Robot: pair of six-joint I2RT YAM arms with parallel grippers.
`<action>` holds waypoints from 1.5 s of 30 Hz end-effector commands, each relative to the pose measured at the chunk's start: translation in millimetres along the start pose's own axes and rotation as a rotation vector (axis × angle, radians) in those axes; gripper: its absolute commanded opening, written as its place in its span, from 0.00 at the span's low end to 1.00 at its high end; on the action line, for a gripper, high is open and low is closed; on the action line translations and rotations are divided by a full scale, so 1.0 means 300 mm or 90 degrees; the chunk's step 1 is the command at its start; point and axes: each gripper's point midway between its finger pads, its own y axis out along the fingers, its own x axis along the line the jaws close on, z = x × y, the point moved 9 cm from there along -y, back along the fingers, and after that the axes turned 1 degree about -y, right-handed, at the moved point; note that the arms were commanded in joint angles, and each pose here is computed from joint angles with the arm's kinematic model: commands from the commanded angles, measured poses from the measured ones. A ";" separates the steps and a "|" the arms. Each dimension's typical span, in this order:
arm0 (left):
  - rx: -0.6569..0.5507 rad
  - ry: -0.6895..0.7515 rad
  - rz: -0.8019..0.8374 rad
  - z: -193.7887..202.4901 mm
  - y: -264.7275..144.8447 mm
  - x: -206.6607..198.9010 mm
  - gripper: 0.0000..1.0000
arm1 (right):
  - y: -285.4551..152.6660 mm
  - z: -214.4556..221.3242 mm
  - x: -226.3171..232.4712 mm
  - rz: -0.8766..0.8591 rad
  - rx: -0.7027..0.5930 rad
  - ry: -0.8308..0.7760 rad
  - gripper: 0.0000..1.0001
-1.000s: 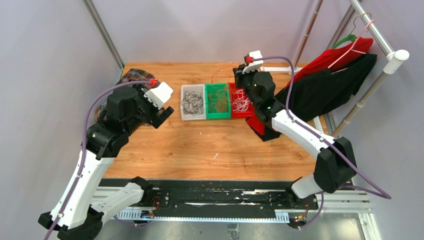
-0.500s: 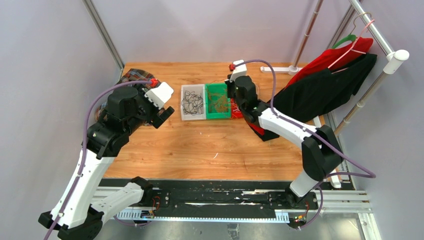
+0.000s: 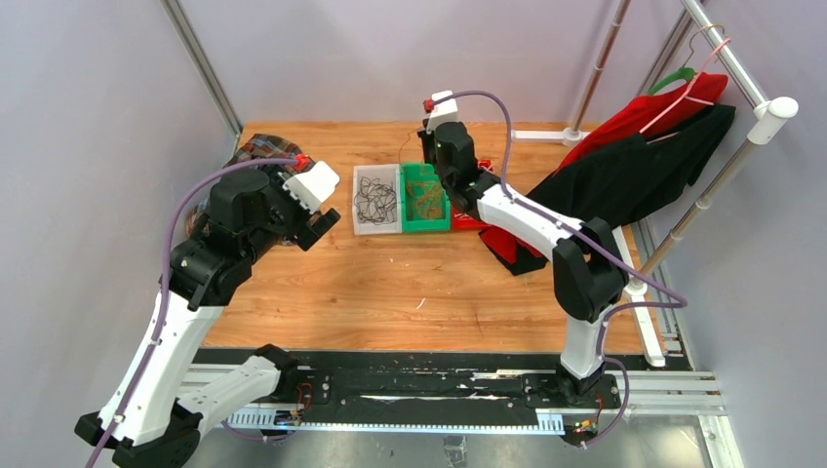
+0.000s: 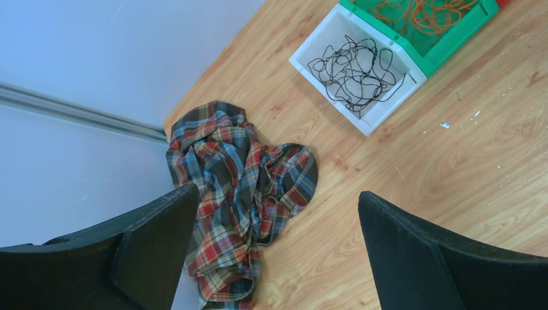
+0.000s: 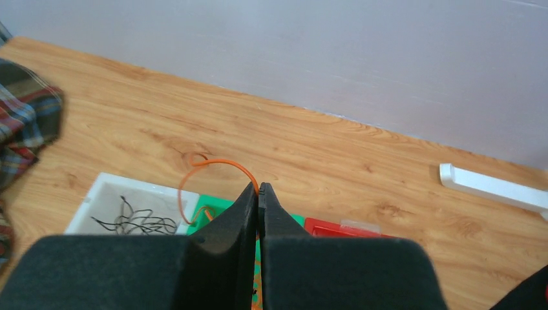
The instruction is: Untangle the cables
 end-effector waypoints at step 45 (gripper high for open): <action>0.086 -0.175 -0.036 0.124 0.251 0.028 0.98 | -0.262 0.073 -0.102 -0.029 0.069 -0.021 0.68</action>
